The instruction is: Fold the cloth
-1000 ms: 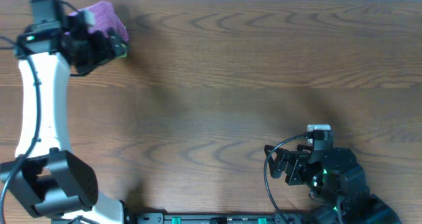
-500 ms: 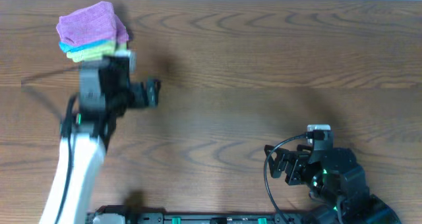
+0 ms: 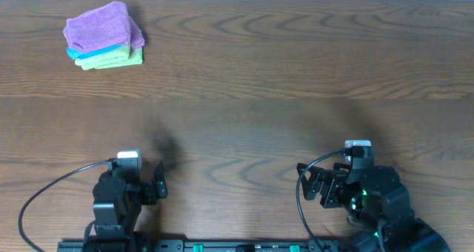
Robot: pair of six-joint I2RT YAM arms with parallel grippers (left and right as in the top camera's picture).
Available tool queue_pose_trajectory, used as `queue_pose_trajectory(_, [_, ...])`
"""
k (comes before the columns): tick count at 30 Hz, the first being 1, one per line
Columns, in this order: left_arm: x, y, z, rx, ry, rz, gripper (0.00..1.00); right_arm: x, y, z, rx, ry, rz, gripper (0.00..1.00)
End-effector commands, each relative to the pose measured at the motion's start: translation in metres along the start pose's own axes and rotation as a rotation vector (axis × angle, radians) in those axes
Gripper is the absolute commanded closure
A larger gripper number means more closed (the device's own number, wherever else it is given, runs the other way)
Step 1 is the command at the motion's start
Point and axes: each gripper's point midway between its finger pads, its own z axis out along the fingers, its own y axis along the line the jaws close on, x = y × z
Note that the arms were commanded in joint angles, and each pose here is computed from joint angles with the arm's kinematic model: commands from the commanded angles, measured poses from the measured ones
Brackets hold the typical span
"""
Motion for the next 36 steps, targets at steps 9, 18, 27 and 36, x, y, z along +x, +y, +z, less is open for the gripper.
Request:
queue_pose_trajectory(9, [0.036,0.018,-0.008,-0.090,0.081,0.137,0.05,0.000,-0.002,0.001,0.005,-0.002,0.007,0.01])
queue_pose_trajectory(18, [0.042,0.018,-0.003,-0.088,0.088,0.138,0.04,0.000,-0.002,0.001,0.005,-0.001,0.007,0.01])
queue_pose_trajectory(27, [0.042,0.018,-0.003,-0.088,0.088,0.138,0.05,0.000,-0.002,0.001,0.005,-0.001,0.007,0.01])
queue_pose_trajectory(36, [0.042,0.018,-0.003,-0.088,0.088,0.138,0.05,0.001,-0.003,0.000,0.012,-0.002,0.004,0.01])
